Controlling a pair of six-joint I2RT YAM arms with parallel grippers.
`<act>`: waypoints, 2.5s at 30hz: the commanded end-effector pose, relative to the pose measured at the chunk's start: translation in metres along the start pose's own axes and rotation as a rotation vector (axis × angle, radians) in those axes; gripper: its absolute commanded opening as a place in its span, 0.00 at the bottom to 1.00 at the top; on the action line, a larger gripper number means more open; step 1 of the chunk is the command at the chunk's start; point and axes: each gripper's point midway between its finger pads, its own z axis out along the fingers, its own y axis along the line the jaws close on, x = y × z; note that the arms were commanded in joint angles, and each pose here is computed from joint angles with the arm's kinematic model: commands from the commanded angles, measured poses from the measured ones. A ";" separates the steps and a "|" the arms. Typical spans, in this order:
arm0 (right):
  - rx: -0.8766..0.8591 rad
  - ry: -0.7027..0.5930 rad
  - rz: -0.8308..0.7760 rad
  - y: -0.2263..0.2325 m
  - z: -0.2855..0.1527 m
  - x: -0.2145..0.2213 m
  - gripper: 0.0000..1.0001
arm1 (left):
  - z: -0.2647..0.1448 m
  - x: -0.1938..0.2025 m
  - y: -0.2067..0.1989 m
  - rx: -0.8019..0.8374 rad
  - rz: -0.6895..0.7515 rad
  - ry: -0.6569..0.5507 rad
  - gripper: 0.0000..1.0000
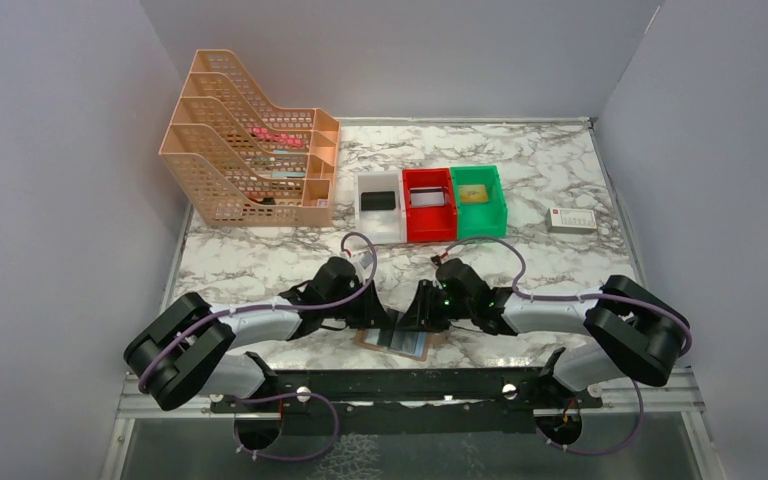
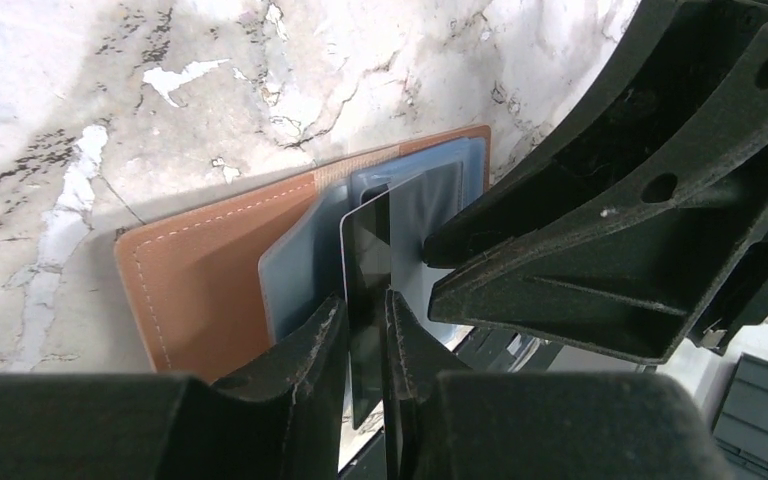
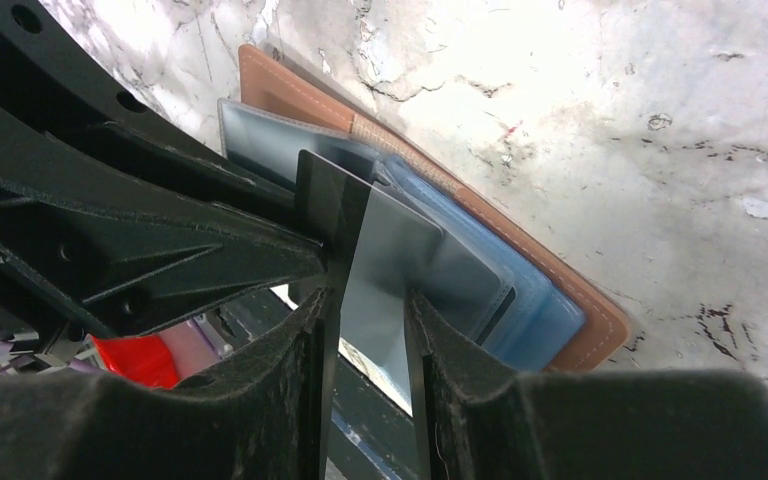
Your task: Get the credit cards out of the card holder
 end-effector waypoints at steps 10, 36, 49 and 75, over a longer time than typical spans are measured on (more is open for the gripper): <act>0.195 0.014 0.031 -0.053 0.000 0.016 0.34 | -0.006 -0.009 -0.015 0.007 0.044 -0.014 0.00; -0.074 -0.323 -0.205 0.042 -0.057 -0.077 0.62 | -0.086 -0.089 -0.054 0.022 0.243 -0.354 0.00; -0.482 -0.206 -0.305 0.111 -0.065 -0.073 0.59 | -0.099 -0.082 -0.096 0.436 0.139 -0.282 0.00; -0.722 -0.119 -0.259 0.121 -0.087 -0.050 0.16 | -0.115 -0.088 -0.105 0.516 0.118 -0.389 0.00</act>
